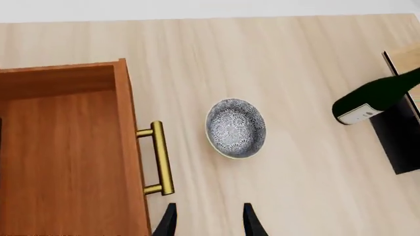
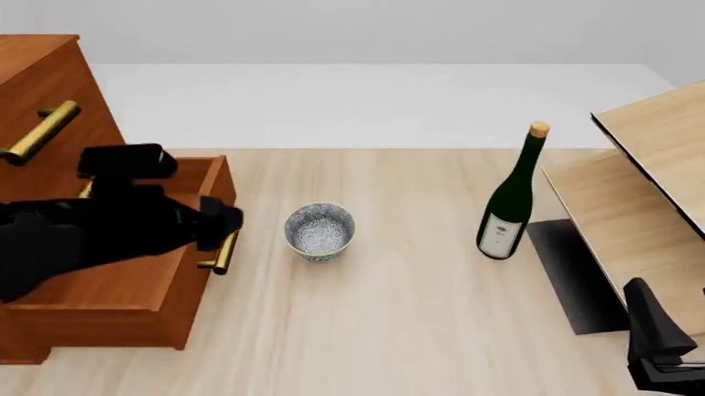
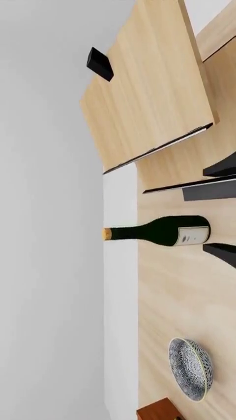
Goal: Close the bottom drawer of the cabinet and open the top drawer.
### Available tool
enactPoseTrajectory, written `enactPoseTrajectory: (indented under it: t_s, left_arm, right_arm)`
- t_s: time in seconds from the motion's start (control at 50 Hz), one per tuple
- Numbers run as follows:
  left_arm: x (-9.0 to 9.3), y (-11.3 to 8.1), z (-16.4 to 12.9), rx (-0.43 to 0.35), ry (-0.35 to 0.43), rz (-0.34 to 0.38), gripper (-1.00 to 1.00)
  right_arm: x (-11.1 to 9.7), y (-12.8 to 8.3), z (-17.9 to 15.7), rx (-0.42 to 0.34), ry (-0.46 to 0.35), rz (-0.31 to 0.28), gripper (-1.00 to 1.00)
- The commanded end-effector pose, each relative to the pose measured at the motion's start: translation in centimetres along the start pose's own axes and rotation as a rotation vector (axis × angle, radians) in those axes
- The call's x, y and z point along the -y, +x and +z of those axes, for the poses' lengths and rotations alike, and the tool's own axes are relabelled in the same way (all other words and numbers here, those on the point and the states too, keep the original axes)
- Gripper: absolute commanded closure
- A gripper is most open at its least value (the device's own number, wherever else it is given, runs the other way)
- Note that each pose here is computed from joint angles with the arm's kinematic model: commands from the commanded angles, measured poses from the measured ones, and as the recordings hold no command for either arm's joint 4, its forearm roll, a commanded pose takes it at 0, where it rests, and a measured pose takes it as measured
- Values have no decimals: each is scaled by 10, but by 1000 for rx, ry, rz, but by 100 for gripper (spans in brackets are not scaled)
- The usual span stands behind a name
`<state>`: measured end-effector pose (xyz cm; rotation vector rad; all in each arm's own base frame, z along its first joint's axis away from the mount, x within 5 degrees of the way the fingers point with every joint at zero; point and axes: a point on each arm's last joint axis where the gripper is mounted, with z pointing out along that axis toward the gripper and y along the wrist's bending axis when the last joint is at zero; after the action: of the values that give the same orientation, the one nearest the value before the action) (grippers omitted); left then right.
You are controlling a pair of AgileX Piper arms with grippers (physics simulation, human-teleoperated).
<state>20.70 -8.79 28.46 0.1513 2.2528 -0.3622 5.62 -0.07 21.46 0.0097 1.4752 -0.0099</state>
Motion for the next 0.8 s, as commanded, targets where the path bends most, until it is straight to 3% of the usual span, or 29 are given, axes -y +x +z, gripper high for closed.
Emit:
enactPoseTrajectory:
  t_s: [0.02, 0.16, 0.2, 0.22, 0.28, 0.44, 0.54, 0.7, 0.8]
  left_arm:
    - [16, 3, 7, -63, 37, -37, -100]
    - [21, 14, 14, -108, 44, -87, -100]
    - [22, 15, 16, -113, 46, -67, -100]
    - [18, 17, 26, -154, 22, -28, -100]
    - [24, 23, 23, -148, 46, -83, -100]
    - [18, 26, 35, -195, 11, -41, -100]
    - [22, 29, 36, -196, 23, -61, -100]
    - [9, 32, 47, -243, -24, -26, -100]
    - [2, 28, 48, -234, -41, -5, -100]
  right_arm:
    - [0, 0, 0, 1, 1, 2, -100]
    - [0, 0, 0, 1, 0, 5, -100]
    - [0, 0, 0, 1, 1, 5, -100]
    - [0, 0, 0, 2, 1, 6, -100]
    - [0, 0, 0, 2, 1, 7, -100]
    - [0, 0, 0, 3, 1, 12, -100]
    - [0, 0, 0, 1, -1, 13, -100]
    - [0, -1, 0, 4, 5, 14, -100]
    - [0, -1, 0, 4, 4, 15, -100]
